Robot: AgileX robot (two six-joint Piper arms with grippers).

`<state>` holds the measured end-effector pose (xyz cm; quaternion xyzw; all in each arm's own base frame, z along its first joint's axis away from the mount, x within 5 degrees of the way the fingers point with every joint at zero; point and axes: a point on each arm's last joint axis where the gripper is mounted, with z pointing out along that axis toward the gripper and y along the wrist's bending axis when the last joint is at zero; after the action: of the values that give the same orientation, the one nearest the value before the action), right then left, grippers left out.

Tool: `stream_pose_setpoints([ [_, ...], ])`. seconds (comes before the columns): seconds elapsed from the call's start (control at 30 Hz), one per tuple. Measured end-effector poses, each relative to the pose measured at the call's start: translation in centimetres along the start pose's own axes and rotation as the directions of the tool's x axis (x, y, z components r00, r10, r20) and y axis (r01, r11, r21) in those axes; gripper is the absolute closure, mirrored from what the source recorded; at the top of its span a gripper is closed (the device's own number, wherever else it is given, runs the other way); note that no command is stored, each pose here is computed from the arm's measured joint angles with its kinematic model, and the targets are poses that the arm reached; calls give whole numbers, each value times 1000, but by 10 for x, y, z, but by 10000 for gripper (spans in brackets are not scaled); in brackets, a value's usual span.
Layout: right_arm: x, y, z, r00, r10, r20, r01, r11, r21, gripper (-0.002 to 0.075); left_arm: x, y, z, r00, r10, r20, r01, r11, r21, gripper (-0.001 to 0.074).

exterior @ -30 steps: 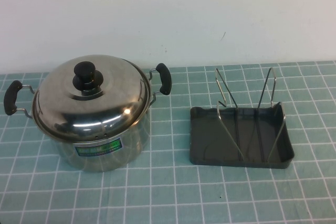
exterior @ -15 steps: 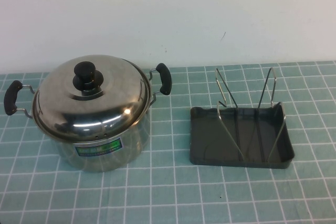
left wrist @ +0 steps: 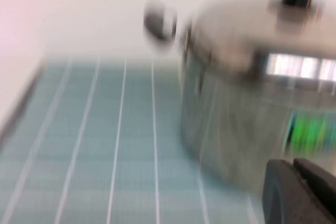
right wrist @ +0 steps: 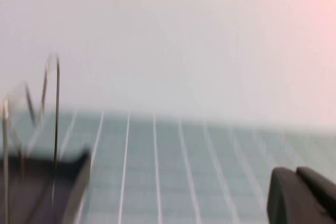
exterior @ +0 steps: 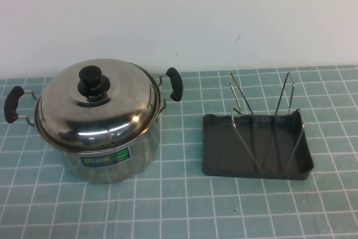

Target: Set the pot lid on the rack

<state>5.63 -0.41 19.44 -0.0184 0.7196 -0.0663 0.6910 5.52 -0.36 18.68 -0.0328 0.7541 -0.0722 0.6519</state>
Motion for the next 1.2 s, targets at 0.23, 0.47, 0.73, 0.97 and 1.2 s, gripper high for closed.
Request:
stream_pose_setpoints([
  [0.23, -34, -3, -7, 929, -11, 370, -3, 999, 36, 727, -35, -6, -7, 925, -32, 379, 5, 997, 73, 738],
  [0.47, -52, -5, -16, 821, 32, 570, -58, 998, 28, 727, -61, -11, -24, 747, -85, 659, -14, 990, 143, 738],
  [0.73, -63, -10, -26, 724, -97, 683, -3, 990, 144, 727, -69, -7, -29, 692, -168, 702, 65, 983, 172, 738],
  [0.97, -111, -14, -36, 814, -226, 535, 144, 971, 190, 727, -119, -15, -41, 787, -58, 614, 8, 996, 84, 738],
  [1.2, -121, -14, -15, 950, -236, 204, 227, 972, 66, 727, -145, -20, -13, 863, 11, 504, -36, 999, 39, 738],
])
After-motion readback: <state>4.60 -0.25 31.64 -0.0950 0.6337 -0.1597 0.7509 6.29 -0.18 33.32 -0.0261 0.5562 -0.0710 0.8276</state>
